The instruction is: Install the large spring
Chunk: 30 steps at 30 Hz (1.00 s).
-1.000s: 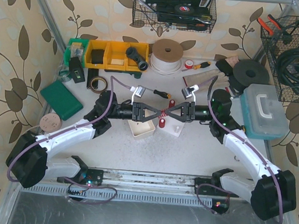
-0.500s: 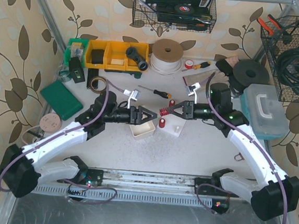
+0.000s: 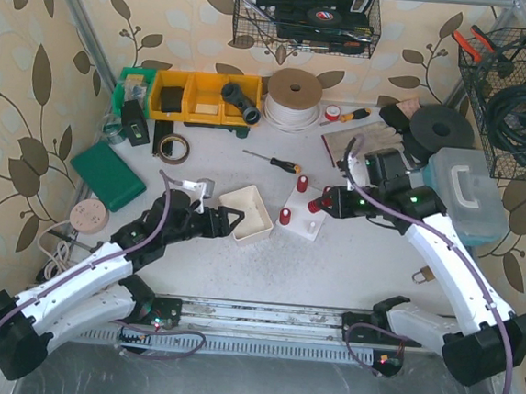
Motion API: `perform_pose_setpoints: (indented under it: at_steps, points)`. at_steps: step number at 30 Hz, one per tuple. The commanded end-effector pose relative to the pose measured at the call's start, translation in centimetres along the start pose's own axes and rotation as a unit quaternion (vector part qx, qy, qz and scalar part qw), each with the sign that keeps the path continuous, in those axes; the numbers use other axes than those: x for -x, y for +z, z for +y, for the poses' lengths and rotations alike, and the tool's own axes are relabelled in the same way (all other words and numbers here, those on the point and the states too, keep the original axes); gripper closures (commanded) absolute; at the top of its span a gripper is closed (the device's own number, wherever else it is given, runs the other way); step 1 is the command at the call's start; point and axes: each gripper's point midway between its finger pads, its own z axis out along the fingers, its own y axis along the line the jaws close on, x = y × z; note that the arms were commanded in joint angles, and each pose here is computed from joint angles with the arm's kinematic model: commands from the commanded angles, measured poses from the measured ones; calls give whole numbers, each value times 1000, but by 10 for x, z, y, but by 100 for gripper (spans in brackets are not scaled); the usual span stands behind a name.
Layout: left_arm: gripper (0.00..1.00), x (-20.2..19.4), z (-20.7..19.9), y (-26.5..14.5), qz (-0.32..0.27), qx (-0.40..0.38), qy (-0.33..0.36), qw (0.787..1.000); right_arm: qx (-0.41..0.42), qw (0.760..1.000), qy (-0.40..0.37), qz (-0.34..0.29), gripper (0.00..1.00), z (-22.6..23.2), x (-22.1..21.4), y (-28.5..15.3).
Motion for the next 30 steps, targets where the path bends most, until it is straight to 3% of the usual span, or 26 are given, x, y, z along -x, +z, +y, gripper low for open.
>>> perform_pose_setpoints:
  at_steps: [1,13,30]
  points:
    - [21,16,11,-9,-60,23,15,998,-132,989,-48,45,100,-34,-13,-1]
    - [20,15,26,-16,-92,41,-1,995,-283,946,-132,82,100,-47,-13,13]
    - [18,16,33,-19,-108,52,-6,993,-298,938,-149,96,100,-53,-18,58]
